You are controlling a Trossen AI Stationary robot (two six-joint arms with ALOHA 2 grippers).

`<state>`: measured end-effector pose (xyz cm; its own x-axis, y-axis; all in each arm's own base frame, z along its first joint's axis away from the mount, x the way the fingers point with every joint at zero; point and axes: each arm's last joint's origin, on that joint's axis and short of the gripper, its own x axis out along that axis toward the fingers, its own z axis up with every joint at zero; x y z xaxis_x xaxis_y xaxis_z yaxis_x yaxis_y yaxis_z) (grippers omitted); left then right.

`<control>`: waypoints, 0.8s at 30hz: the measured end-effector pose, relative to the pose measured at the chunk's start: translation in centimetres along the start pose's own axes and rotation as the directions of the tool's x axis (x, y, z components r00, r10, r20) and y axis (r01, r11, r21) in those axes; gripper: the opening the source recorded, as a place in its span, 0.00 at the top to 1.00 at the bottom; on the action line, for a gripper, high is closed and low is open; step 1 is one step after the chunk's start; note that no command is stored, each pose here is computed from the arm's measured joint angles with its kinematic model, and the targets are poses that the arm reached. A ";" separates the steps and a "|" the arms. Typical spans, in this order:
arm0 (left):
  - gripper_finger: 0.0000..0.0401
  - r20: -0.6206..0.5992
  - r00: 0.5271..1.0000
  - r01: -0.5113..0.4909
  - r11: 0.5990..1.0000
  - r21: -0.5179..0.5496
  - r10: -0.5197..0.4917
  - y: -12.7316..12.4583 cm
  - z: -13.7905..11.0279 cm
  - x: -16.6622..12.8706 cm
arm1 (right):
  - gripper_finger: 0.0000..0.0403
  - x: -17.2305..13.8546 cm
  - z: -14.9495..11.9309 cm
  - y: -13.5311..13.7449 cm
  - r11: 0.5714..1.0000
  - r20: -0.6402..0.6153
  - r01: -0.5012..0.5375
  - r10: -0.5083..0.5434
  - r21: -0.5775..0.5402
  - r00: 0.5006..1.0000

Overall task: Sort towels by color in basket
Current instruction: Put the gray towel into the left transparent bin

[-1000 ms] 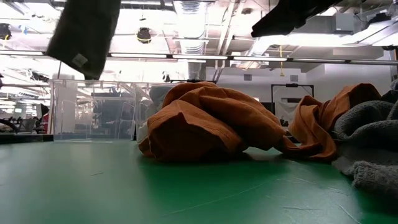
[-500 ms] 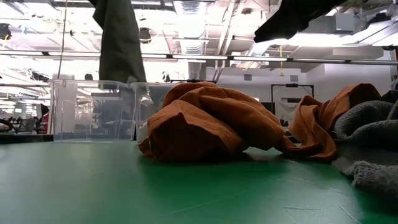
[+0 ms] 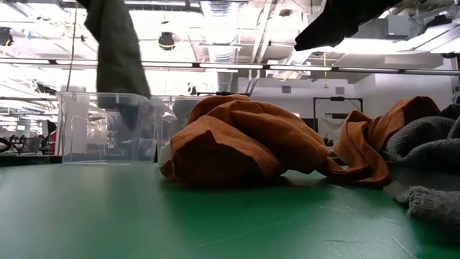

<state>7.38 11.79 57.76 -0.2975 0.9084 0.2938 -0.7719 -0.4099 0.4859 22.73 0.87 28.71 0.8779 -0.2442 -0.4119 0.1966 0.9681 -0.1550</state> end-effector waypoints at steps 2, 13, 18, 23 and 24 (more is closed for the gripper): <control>0.99 -0.028 0.999 -0.027 1.000 0.011 0.028 0.2 -0.2 0.2 | 0.45 0.0 0.0 0.0 1.000 0.000 0.000 0.000 0.011 1.000; 0.99 -0.002 0.993 0.120 0.993 -0.004 -0.120 -0.4 -1.2 0.0 | 0.45 0.0 0.0 0.0 1.000 0.000 -0.001 0.001 0.014 1.000; 0.99 -0.094 0.970 0.230 0.969 0.091 -0.222 -2.7 -2.3 0.2 | 0.45 0.0 0.0 0.0 1.000 0.000 -0.001 0.001 0.014 1.000; 0.99 -0.093 0.956 0.283 0.958 0.044 -0.278 -2.5 -2.6 -0.3 | 0.45 0.0 0.0 0.0 1.000 0.000 -0.001 0.001 0.013 1.000; 0.99 -0.088 0.951 0.299 0.954 0.036 -0.295 -2.6 -2.6 -0.4 | 0.45 0.0 0.0 0.0 1.000 0.000 -0.001 0.001 0.013 1.000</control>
<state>8.04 12.71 54.20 -0.1050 0.9925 0.0633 -0.8046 -0.1222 0.5811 22.73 0.87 28.72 0.8782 -0.2435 -0.4116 0.2016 0.9690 -0.1431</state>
